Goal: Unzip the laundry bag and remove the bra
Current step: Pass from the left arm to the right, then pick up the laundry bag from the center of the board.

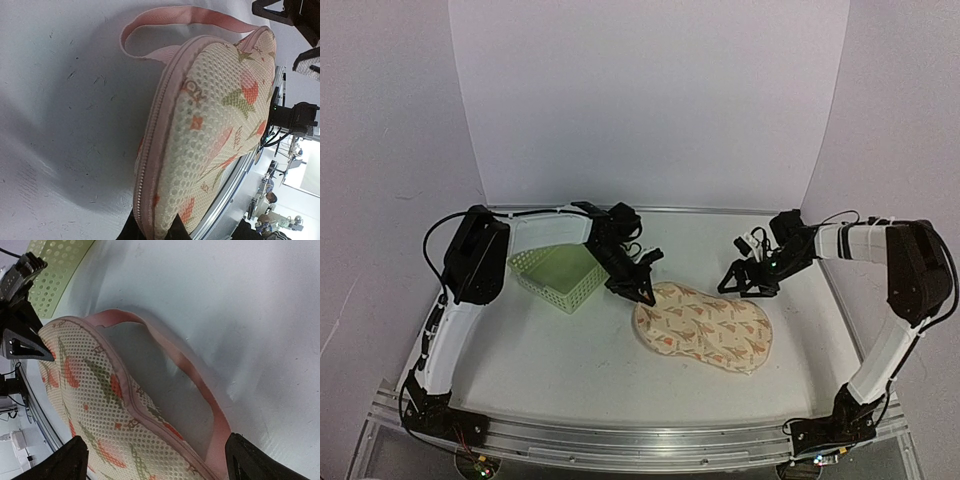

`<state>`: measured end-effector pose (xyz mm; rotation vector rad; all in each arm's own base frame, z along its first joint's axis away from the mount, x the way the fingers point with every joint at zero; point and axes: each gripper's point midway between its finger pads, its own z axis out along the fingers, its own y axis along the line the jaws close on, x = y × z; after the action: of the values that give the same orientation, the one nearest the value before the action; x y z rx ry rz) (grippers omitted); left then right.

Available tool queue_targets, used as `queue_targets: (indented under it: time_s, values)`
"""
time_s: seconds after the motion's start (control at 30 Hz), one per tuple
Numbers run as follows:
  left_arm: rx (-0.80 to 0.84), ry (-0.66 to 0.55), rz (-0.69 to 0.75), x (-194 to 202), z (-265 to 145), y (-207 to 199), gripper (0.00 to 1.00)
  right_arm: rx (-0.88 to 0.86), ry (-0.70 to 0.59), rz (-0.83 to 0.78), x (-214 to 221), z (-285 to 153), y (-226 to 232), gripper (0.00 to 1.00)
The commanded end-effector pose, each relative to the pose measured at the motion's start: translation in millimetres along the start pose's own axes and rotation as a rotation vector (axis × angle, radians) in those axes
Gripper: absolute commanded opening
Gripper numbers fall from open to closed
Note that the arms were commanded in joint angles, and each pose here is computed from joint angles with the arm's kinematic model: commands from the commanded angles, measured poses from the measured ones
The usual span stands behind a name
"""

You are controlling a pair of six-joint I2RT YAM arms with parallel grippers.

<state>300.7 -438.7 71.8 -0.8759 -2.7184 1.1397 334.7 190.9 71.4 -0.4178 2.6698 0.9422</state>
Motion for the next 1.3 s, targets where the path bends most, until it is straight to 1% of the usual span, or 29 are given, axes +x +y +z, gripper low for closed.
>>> queue_targets:
  time_s: [0.0, 0.17, 0.37, 0.47, 0.57, 0.7, 0.73, 0.77, 0.8, 0.87, 0.93, 1.03, 1.07, 1.13, 1.27]
  values:
    - [0.016, -0.058, 0.09, -12.8, -28.4, -28.6, 0.0, -0.116, 0.036, -0.02, 15.3, 6.7, 19.6, 0.96]
    - [0.011, -0.063, 0.102, -17.9, -28.5, -29.0, 0.0, -0.11, 0.062, 0.025, 32.6, 10.5, 15.3, 0.93]
    - [-0.011, -0.082, 0.104, -26.2, -28.8, -26.7, 0.0, -0.125, 0.072, 0.059, 45.8, 8.4, 19.9, 0.84]
    - [-0.033, -0.098, 0.091, -32.5, -28.8, -23.6, 0.0, -0.144, 0.075, 0.072, 52.4, 5.9, 24.5, 0.69]
    - [-0.053, -0.118, 0.078, -40.3, -29.8, -20.7, 0.0, -0.15, 0.066, 0.075, 55.0, 1.3, 28.4, 0.51]
    - [-0.078, -0.144, 0.065, -48.6, -32.6, -19.2, 0.02, -0.155, 0.045, 0.071, 54.5, -6.2, 34.5, 0.21]
    - [-0.082, -0.151, 0.063, -50.5, -33.7, -19.3, 0.04, -0.153, 0.039, 0.069, 53.9, -8.0, 35.3, 0.11]
    - [-0.085, -0.159, 0.063, -52.6, -35.3, -19.8, 0.06, -0.15, 0.033, 0.07, 53.3, -9.7, 35.8, 0.01]
    - [-0.088, -0.164, 0.061, -53.8, -36.5, -20.8, 0.1, -0.145, 0.026, 0.069, 52.7, -11.4, 36.1, 0.0]
    - [-0.098, -0.181, 0.057, -57.7, -40.1, -21.9, 0.22, -0.137, 0.014, 0.069, 51.8, -14.6, 36.8, 0.0]
    - [-0.121, -0.212, 0.059, -63.0, -48.1, -23.9, 0.41, -0.137, 0.002, 0.069, 50.3, -18.2, 39.4, 0.0]
    - [-0.18, -0.269, 0.045, -71.0, -62.8, -22.3, 0.62, -0.137, -0.024, 0.072, 46.9, -25.1, 43.9, 0.0]
    - [-0.192, -0.289, 0.039, -73.4, -68.3, -23.3, 0.66, -0.134, -0.032, 0.076, 45.9, -27.3, 44.6, 0.0]
    - [-0.203, -0.324, 0.027, -76.9, -78.3, -27.1, 0.73, -0.133, -0.047, 0.086, 43.2, -31.5, 46.8, 0.0]
    - [-0.186, -0.373, -0.001, -77.1, -93.6, -39.9, 0.8, -0.14, -0.08, 0.116, 34.2, -39.5, 53.0, 0.0]
